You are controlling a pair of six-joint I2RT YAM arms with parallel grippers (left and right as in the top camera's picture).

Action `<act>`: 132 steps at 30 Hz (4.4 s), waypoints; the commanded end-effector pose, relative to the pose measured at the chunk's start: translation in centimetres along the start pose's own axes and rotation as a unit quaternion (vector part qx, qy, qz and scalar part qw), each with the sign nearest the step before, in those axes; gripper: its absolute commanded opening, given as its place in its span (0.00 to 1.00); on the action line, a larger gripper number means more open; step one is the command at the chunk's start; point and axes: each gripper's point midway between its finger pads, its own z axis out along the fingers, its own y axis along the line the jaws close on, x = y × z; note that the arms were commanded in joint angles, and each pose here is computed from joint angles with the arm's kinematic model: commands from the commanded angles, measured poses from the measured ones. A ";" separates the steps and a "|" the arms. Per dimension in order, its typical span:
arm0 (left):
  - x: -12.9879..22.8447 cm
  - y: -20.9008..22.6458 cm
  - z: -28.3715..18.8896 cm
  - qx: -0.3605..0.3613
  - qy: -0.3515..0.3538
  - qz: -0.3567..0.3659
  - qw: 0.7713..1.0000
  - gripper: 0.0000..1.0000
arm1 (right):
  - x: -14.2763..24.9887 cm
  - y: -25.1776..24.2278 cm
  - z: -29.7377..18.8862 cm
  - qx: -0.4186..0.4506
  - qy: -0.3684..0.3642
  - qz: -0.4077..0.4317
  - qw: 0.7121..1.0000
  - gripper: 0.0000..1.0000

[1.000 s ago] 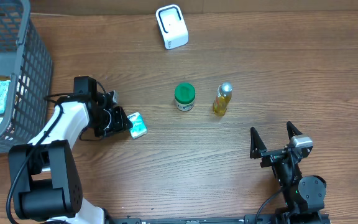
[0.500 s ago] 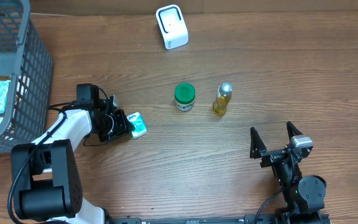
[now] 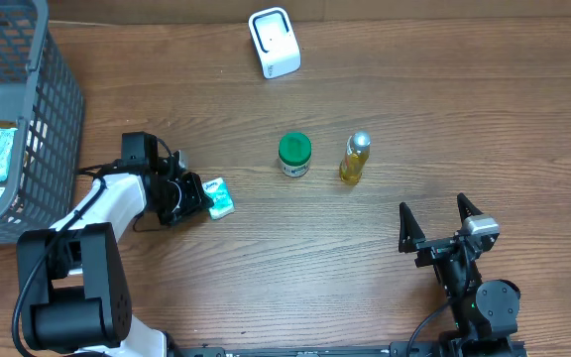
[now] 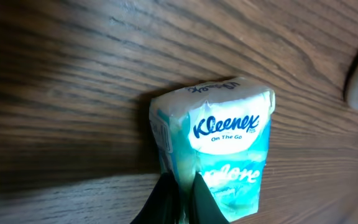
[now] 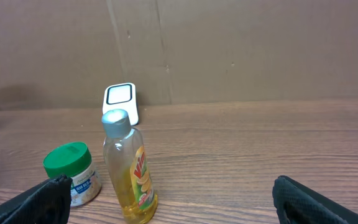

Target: Scan the item barcode

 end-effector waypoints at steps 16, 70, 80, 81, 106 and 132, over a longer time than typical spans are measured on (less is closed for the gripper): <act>-5.2 -4.7 -7.5 -0.440 -0.142 0.278 0.842 0.04 | 0.3 -0.2 0.0 0.004 0.000 -0.002 1.000 1.00; -2.6 -7.2 -2.1 -0.238 0.006 0.303 0.923 0.78 | 0.3 -0.2 0.0 0.004 0.000 -0.002 1.000 1.00; -1.0 -5.5 0.6 -0.227 0.022 0.323 0.919 0.68 | 0.3 -0.2 0.0 0.004 0.000 -0.002 1.000 1.00; -1.0 -5.2 1.0 -0.226 0.019 0.323 0.919 0.64 | 0.3 -0.2 0.0 0.004 0.000 -0.002 1.000 1.00; -2.1 -8.8 3.1 -0.183 -0.072 0.230 0.953 0.26 | 0.3 -0.2 0.0 0.004 0.000 -0.002 1.000 1.00; -4.2 -15.2 0.0 -0.165 -0.128 0.239 0.948 0.77 | 0.3 -0.2 0.0 0.004 0.000 -0.002 1.000 1.00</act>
